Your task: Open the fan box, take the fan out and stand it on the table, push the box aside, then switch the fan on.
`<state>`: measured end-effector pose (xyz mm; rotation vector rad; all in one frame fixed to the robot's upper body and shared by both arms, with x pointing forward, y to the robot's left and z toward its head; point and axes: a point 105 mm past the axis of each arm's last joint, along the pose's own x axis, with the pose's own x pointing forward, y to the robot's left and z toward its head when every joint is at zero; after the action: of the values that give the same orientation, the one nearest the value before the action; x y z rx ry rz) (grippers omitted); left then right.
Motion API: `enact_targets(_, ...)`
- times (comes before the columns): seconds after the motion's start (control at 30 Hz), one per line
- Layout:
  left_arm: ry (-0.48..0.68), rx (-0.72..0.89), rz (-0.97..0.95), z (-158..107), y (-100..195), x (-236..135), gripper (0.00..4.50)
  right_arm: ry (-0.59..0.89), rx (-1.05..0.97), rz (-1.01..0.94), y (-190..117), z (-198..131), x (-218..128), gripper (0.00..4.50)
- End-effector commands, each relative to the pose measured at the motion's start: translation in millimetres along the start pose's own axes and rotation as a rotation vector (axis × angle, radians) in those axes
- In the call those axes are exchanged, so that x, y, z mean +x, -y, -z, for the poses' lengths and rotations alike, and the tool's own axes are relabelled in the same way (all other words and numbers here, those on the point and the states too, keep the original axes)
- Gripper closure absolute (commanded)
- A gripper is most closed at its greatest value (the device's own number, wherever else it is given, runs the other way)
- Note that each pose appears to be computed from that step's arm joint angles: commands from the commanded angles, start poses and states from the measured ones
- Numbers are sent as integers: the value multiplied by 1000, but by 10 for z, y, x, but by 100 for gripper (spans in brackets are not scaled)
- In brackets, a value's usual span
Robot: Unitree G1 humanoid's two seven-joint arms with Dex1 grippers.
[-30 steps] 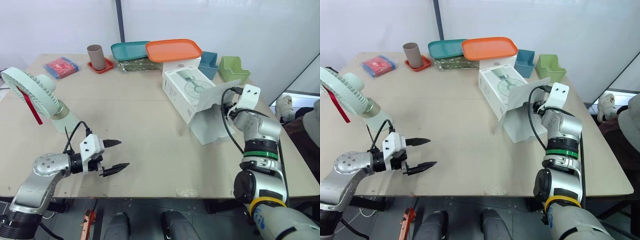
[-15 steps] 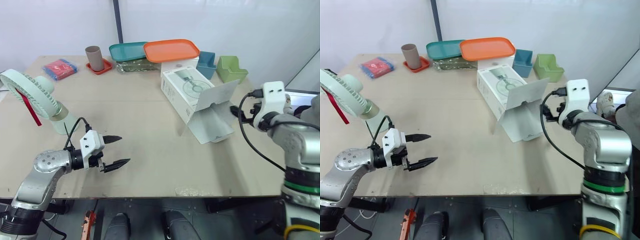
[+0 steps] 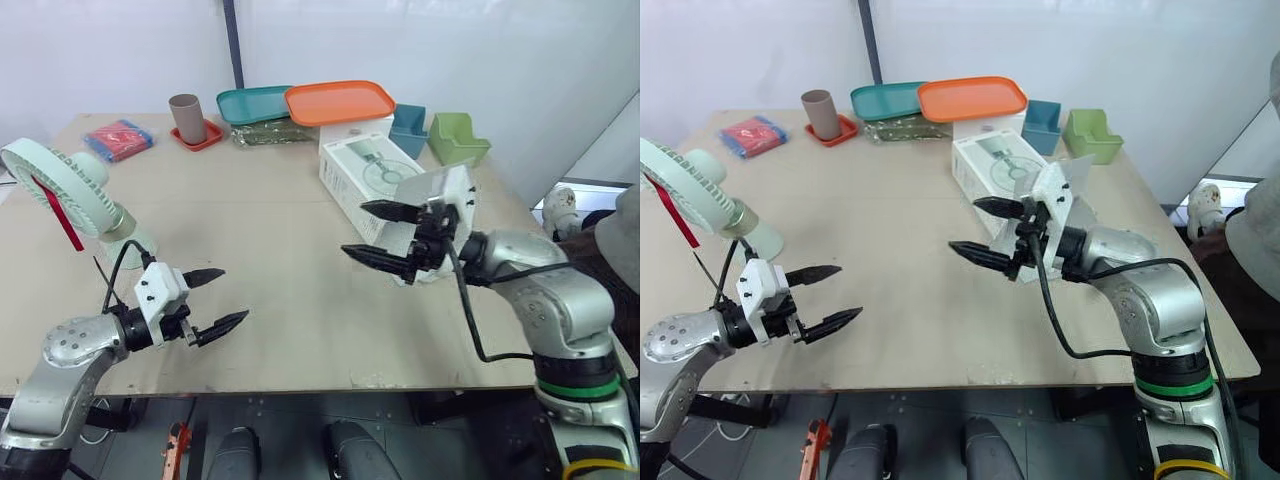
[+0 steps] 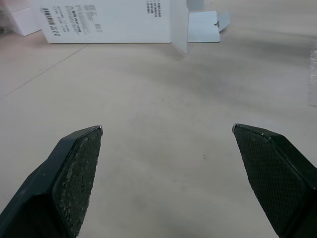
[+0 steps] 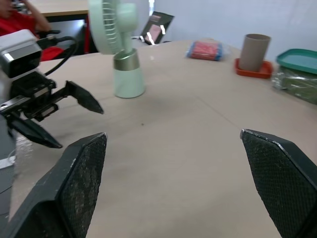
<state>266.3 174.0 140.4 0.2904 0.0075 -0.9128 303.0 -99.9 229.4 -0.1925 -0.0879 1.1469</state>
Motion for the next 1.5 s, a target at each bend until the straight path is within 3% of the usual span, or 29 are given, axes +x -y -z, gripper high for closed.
enact_targets(0.03,30,29,-78,-107,35,-83,0,48,-33,-58,-15,-83,105,10)
enact_targets(0.23,151,41,-417,-343,114,-262,0,25,4,-166,3,57,371,10)
enact_targets(0.43,182,57,-741,-454,212,-518,0,-5,10,-256,-22,152,522,10)
enact_targets(0.57,195,72,-969,-512,99,-693,0,-10,18,-289,-30,191,591,10)
enact_targets(0.73,169,102,-1076,-507,-12,-796,0,-14,20,-307,-60,210,673,10)
enact_targets(0.93,279,111,-1372,-608,-287,-991,0,-27,25,-321,-63,244,694,10)
enact_targets(1.5,378,6,-1441,-554,-615,-657,0,-30,23,-329,-128,245,731,10)
